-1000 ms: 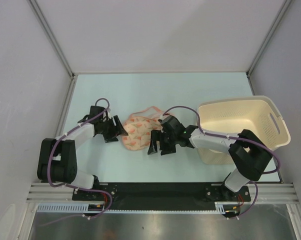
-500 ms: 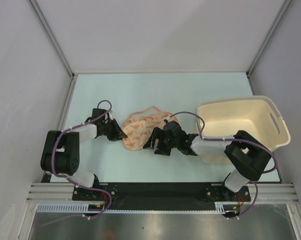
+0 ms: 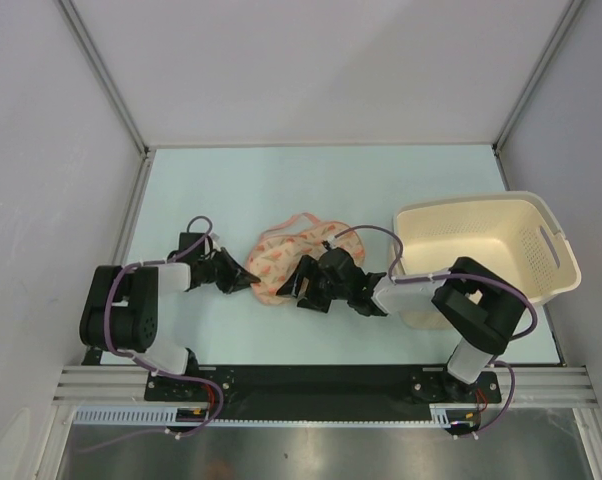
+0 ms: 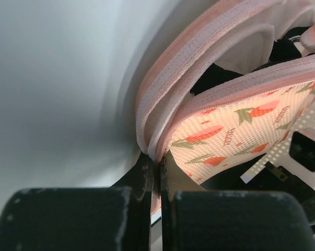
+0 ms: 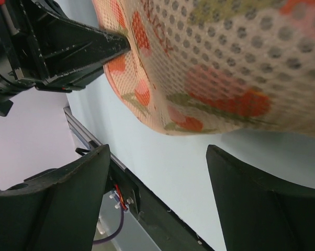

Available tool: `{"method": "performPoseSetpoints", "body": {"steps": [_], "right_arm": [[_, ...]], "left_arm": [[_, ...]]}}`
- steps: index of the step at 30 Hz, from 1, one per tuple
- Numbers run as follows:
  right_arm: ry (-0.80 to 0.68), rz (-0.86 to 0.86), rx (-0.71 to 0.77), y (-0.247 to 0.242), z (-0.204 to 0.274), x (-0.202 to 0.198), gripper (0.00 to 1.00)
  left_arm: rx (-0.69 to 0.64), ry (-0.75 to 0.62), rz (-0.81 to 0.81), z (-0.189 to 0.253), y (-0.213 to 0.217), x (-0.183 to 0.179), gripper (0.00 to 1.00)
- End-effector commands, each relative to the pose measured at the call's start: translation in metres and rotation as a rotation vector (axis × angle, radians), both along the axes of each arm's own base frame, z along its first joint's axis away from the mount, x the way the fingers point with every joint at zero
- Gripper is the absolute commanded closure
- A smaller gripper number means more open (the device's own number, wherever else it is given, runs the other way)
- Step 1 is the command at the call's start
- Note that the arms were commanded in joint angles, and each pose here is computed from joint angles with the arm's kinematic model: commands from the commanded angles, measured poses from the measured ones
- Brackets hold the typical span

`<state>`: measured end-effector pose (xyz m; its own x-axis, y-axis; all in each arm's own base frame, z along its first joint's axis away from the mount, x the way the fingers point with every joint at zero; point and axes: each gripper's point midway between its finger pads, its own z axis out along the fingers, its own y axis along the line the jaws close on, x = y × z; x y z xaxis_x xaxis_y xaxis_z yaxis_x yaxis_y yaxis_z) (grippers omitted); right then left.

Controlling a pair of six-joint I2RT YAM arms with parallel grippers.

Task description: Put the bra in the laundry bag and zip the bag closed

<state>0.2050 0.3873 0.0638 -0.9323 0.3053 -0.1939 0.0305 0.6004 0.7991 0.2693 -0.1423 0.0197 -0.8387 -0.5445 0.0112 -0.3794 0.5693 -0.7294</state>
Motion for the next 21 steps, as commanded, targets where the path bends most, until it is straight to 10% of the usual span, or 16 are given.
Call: {"method": "performPoseSetpoints", "body": {"steps": [1,12,21], "right_arm": [[-0.019,-0.057,0.025,0.004,-0.002,0.005,0.21],[-0.001,-0.109,0.033,0.010,-0.022,0.015,0.38],[0.033,-0.090,0.027,0.027,-0.017,0.024,0.78]], "left_arm": [[-0.113,0.050,0.049,0.008,-0.008,-0.014,1.00],[-0.159,0.058,0.092,0.017,-0.004,-0.013,1.00],[-0.110,0.054,0.057,0.006,0.000,-0.007,0.98]]}}
